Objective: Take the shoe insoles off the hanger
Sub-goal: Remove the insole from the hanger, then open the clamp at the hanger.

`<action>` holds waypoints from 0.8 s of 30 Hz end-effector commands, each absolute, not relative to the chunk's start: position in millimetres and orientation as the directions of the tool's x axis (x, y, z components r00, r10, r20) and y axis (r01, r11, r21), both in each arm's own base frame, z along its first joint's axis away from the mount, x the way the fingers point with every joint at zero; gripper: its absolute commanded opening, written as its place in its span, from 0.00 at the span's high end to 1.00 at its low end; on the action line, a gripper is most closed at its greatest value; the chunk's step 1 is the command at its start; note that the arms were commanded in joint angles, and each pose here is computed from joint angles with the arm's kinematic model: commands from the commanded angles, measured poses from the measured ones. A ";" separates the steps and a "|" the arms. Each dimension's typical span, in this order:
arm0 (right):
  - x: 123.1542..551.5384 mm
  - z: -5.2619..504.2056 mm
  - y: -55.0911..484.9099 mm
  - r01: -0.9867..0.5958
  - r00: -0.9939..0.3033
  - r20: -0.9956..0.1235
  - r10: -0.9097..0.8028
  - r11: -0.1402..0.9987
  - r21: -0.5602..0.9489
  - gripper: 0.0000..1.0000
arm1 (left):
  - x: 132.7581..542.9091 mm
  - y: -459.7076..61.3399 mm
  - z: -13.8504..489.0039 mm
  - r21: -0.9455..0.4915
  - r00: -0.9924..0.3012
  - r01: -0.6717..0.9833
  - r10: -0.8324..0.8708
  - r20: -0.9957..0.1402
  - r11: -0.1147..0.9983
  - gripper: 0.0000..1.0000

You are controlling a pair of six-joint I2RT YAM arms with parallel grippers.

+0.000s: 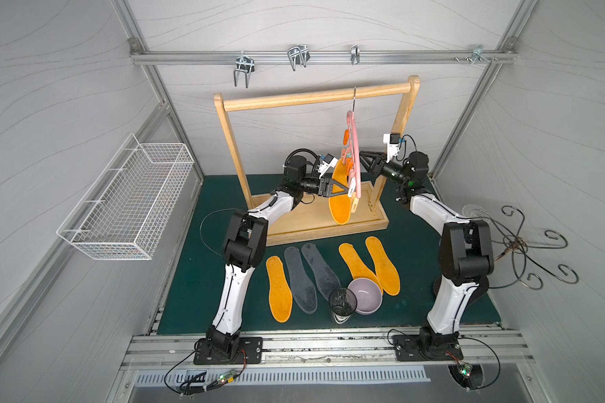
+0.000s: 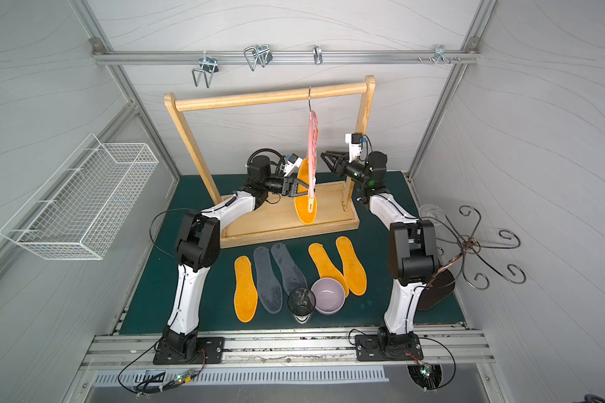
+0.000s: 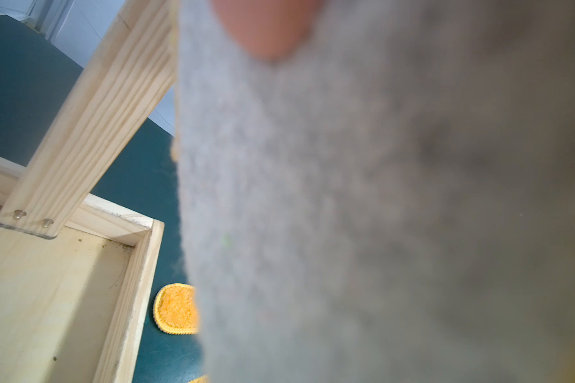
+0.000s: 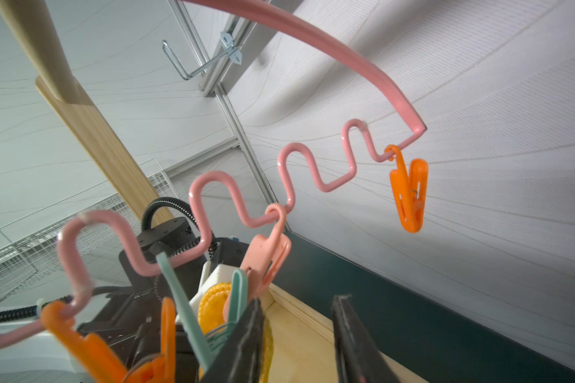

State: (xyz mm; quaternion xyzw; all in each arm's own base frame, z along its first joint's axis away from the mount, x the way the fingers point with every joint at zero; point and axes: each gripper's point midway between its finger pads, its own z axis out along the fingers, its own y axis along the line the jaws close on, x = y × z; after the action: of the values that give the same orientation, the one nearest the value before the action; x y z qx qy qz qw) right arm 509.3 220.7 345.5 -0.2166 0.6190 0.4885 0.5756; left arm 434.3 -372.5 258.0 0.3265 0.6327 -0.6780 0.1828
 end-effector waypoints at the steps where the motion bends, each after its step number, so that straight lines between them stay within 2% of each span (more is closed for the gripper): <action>1: 509.0 344.6 232.1 -0.846 -0.306 -0.897 0.320 0.341 0.411 0.62 | 422.4 -374.7 278.6 -0.675 -0.655 0.711 0.167 -0.737 -0.197 0.94; 8: 502.5 342.5 251.0 -0.867 -0.330 -0.894 0.302 0.277 0.414 0.56 | 419.5 -373.6 275.6 -0.690 -0.669 0.693 0.171 -0.723 -0.207 0.94; 14: 504.0 349.3 245.7 -0.879 -0.361 -0.852 0.380 0.167 0.447 0.56 | 412.0 -370.8 277.0 -0.685 -0.660 0.693 0.185 -0.728 -0.224 0.94; 24: 493.7 350.7 260.4 -0.905 -0.375 -0.862 0.340 0.069 0.420 0.53 | 413.5 -368.8 277.2 -0.681 -0.656 0.695 0.186 -0.732 -0.229 0.94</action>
State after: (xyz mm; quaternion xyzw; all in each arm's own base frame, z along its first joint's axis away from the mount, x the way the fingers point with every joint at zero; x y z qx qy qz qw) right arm 500.9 254.7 345.6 -0.2453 0.5528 0.6149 0.5061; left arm 422.2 -370.3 256.3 0.3379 0.6175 -0.6904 0.1671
